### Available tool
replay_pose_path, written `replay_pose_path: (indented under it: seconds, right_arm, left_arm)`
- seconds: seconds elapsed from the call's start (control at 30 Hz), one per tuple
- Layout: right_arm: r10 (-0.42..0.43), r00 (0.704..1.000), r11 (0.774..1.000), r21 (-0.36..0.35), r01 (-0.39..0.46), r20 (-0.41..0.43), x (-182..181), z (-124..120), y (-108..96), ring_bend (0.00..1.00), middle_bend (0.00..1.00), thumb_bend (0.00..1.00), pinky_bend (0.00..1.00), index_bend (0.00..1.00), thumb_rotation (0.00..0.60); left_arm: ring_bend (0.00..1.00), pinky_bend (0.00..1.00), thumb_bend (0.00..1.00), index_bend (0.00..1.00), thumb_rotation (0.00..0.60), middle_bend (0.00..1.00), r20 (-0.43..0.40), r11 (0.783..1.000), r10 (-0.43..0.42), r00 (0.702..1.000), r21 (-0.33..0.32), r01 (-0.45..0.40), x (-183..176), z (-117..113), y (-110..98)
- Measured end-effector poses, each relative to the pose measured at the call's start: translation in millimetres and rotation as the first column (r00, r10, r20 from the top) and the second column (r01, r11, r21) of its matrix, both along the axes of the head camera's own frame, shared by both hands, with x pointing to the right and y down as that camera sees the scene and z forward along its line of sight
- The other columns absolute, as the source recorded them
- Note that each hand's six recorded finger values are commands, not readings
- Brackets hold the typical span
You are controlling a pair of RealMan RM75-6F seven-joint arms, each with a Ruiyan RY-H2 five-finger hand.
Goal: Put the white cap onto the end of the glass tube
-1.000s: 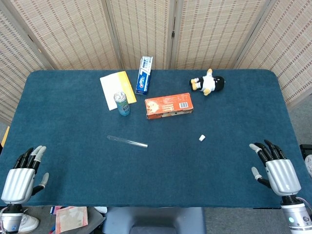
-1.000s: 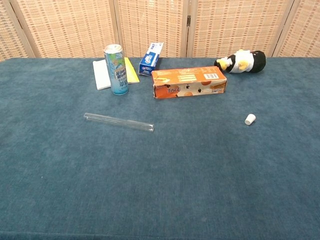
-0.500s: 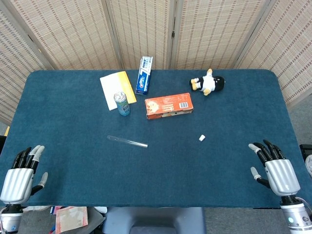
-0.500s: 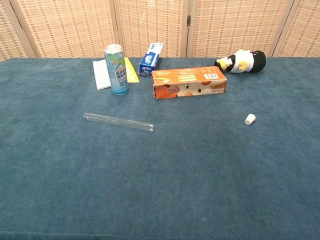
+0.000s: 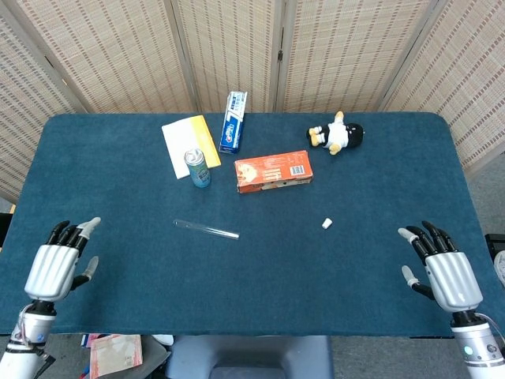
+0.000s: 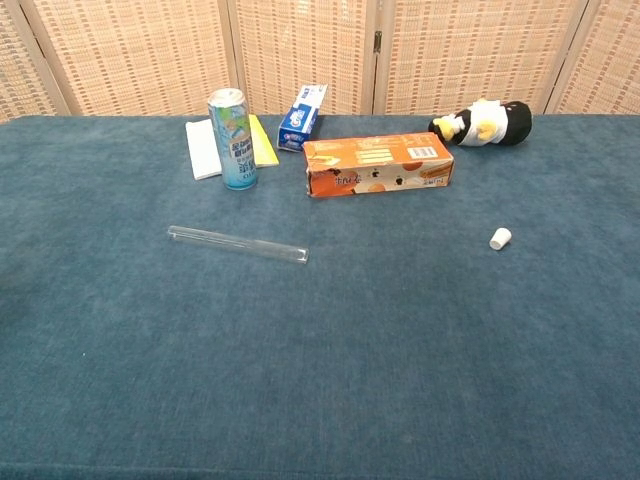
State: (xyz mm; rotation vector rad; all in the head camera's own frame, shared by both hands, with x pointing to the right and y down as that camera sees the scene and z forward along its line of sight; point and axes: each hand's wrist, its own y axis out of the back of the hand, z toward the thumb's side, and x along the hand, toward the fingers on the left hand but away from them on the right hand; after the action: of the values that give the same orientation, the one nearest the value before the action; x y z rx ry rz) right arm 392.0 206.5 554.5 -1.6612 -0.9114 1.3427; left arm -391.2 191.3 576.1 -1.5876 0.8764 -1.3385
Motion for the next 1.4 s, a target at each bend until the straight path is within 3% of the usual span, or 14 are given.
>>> replay_pose_path:
  seconds: [0.1,0.2,0.43,0.57,0.77,1.4]
  right_arm:
    - [-0.009,1.0,1.0,-0.001,0.009,-0.001,-3,-1,-2,0.06,0.17,0.35,0.14,0.17,0.6]
    - [-0.011,1.0,1.0,-0.004,0.011,-0.003,-5,0,-3,0.06,0.17,0.35,0.14,0.17,0.6]
    - [-0.014,1.0,1.0,-0.012,0.014,-0.01,-7,0,-3,0.06,0.17,0.35,0.14,0.17,0.6]
    - [-0.01,1.0,1.0,-0.013,0.01,-0.014,-7,0,-4,0.06,0.17,0.35,0.14,0.17,0.6]
    - [-0.005,1.0,1.0,-0.019,0.004,-0.017,-5,1,-3,0.06,0.17,0.35,0.14,0.17,0.6]
    - [0.016,1.0,0.999,-0.028,-0.017,-0.021,5,3,-1,0.06,0.17,0.35,0.14,0.17,0.6]
  left_arm:
    - [0.44,0.53,0.39,0.21,0.6,0.45,-0.016,0.998,0.06,0.998,-0.019,-0.061,16,11,-18]
    - [0.56,0.74,0.39,0.24,0.6,0.5,-0.028,0.99,0.136,0.99,-0.042,-0.137,37,23,-37]
    - [0.79,0.98,0.39,0.33,0.6,0.75,-0.052,0.954,0.278,0.959,-0.101,-0.282,90,54,-71]
    - [0.88,1.0,0.39,0.37,0.6,0.86,-0.054,0.934,0.321,0.945,-0.148,-0.326,117,76,-81]
    - [0.93,1.0,0.39,0.38,0.6,0.94,-0.03,0.914,0.35,0.936,-0.209,-0.348,144,102,-85]
    - [0.98,1.0,0.38,0.38,0.6,0.99,0.033,0.901,0.34,0.94,-0.298,-0.316,206,153,-83]
